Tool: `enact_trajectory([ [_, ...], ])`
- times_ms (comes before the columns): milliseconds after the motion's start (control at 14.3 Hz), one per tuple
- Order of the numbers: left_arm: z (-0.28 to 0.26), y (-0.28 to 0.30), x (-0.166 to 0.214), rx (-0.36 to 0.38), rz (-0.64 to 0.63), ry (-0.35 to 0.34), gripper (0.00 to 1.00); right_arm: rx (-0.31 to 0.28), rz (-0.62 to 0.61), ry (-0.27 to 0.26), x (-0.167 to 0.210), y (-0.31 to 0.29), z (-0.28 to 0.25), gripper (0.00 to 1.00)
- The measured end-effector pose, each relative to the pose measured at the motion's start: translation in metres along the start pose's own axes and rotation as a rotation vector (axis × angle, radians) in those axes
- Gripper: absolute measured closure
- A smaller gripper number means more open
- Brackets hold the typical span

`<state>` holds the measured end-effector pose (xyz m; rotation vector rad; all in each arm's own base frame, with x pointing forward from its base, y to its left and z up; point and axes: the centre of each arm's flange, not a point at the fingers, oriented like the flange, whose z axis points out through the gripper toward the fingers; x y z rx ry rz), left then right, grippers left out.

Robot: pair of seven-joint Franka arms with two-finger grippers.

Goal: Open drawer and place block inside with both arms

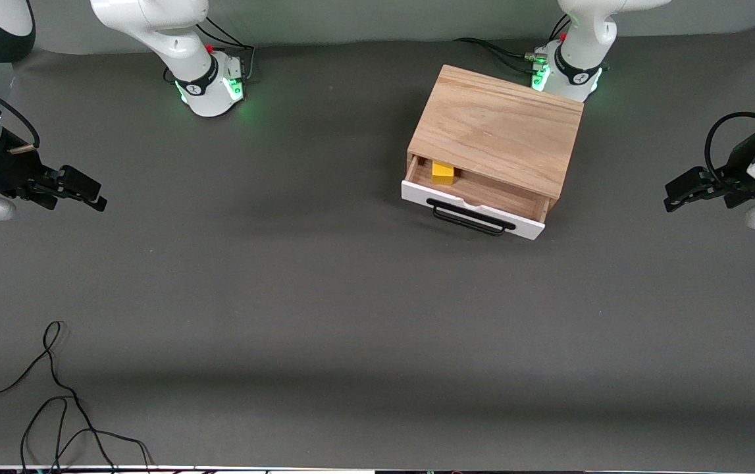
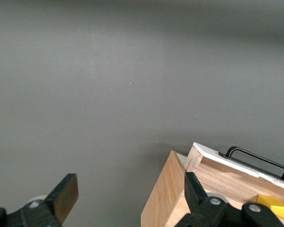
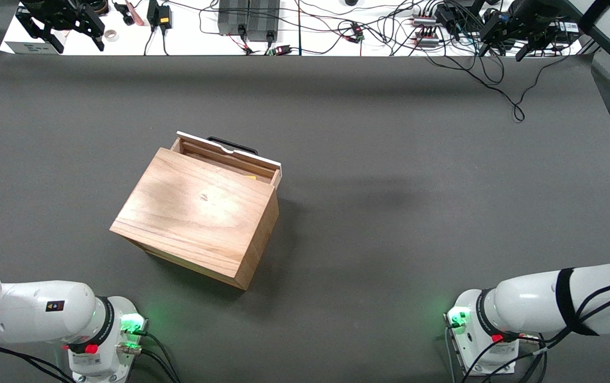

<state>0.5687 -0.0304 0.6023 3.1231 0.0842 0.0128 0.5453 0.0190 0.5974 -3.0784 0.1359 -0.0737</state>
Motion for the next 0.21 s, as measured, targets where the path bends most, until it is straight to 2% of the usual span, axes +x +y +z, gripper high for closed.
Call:
enact_trajectory([
  [210, 0.0000, -0.0005, 0.0001, 0.000, -0.001, 0.000, 0.00, -0.006, -0.064, -0.049, -0.0054, 0.0042, -0.0092, 0.00],
])
